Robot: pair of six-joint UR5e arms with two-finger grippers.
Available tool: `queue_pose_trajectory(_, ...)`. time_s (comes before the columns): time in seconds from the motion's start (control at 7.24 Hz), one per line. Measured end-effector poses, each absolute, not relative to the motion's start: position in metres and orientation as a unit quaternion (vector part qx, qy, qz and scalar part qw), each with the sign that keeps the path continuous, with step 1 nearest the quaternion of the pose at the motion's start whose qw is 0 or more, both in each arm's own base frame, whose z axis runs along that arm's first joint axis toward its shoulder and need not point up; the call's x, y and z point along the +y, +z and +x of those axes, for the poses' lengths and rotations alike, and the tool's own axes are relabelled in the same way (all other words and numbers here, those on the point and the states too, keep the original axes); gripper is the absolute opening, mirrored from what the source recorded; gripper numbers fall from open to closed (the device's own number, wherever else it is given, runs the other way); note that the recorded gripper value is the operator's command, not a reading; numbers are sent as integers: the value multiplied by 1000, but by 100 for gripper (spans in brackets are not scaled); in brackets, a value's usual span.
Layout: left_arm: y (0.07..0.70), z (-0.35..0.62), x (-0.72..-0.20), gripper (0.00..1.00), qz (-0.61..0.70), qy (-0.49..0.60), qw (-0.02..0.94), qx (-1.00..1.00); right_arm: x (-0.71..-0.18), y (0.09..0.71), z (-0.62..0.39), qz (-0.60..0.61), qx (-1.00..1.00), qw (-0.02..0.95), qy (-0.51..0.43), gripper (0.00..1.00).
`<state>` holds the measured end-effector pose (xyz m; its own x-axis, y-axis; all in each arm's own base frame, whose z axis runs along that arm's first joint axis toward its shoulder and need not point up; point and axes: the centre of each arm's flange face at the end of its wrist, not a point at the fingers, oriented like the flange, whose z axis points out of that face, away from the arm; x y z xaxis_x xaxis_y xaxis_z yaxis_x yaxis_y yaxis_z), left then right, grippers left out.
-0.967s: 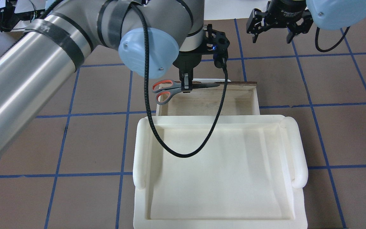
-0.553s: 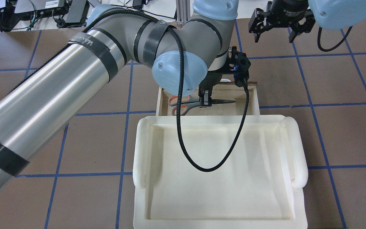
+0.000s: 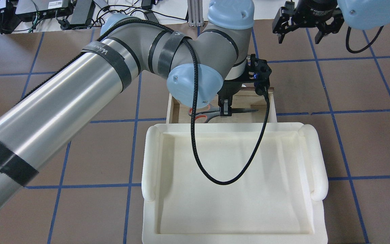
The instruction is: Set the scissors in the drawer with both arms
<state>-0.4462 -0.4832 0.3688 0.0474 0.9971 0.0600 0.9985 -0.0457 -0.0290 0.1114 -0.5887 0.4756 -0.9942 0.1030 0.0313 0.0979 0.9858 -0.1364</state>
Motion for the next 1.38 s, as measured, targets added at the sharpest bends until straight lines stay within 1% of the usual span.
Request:
queue_pose_trajectory(0.41,374,-446,-481,100,-723,-6,32,-690,-588,475,111,-51,-996,20,66,100)
queue_pose_trajectory(0.69,400,-429,-488,100,-698,14,28,-715,-588,475,111,-51,-996,20,64,100)
queue_pose_trajectory(0.97,422,-380,-516,100,-620,28,24,-784,-583,481,115,-49,-996,16,67,100)
queue_pose_trajectory(1.11,433,-348,-529,100,-560,28,23,-828,-577,486,123,-43,-996,13,71,100)
queue_pose_trajectory(1.38,455,-295,-538,100,-406,26,15,-913,-567,492,150,-20,-997,10,76,100)
